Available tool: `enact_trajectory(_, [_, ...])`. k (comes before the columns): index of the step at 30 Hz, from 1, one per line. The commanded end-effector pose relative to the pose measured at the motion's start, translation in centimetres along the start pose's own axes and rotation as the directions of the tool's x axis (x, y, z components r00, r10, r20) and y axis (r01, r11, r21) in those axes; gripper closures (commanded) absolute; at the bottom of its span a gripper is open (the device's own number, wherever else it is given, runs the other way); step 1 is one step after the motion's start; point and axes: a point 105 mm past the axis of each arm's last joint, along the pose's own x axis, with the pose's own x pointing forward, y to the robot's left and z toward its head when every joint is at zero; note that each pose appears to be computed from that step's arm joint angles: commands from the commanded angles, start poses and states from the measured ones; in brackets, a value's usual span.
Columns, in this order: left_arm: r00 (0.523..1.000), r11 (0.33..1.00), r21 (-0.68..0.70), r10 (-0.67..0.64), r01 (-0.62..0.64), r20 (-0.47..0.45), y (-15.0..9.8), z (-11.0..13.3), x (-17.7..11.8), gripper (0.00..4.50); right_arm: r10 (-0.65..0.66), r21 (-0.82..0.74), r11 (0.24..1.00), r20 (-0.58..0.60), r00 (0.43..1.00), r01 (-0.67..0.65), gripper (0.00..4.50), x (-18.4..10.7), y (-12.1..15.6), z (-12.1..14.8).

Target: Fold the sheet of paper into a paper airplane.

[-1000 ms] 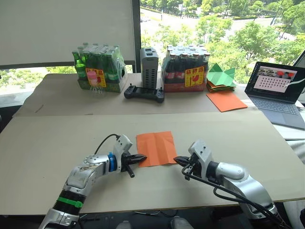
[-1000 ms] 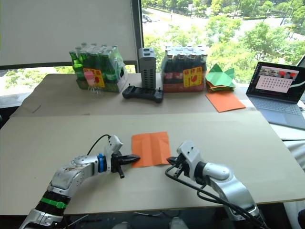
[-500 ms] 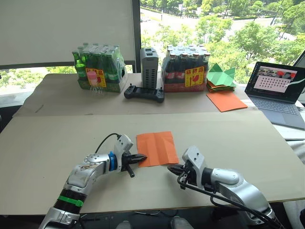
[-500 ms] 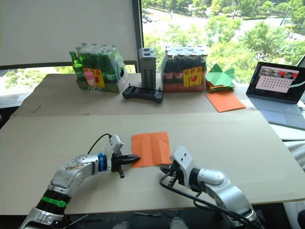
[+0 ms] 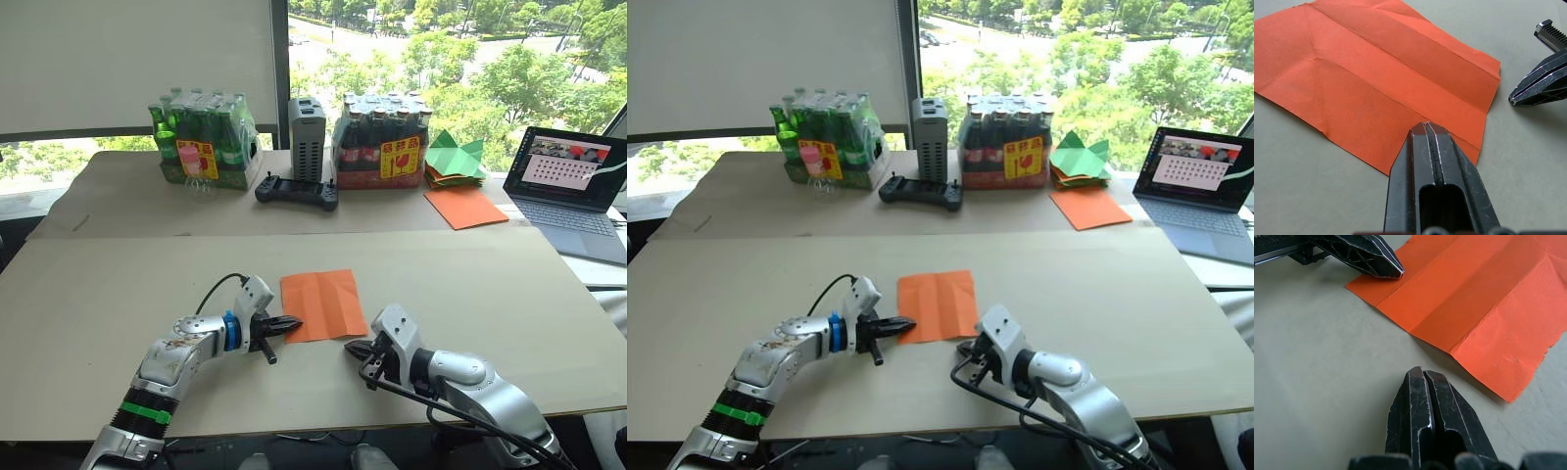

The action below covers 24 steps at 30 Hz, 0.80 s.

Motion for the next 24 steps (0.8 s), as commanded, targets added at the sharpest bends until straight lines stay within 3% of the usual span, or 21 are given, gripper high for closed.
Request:
enact_trajectory(1, [1.000, 1.000, 0.008, 0.007, -0.007, -0.010, 0.1, -0.1, 0.0, 4.50, -0.016, -0.009, 1.000, 0.041, 0.999, 0.016, 4.48, 0.0, 0.4, 1.2])
enact_trajectory(24, [1.000, 0.999, 0.025, -0.022, 0.023, -0.022, 0.1, 0.0, 0.7, 4.50, -0.144, -0.023, 0.989, 0.026, 0.989, 0.145, 4.48, -0.2, -0.7, 1.0])
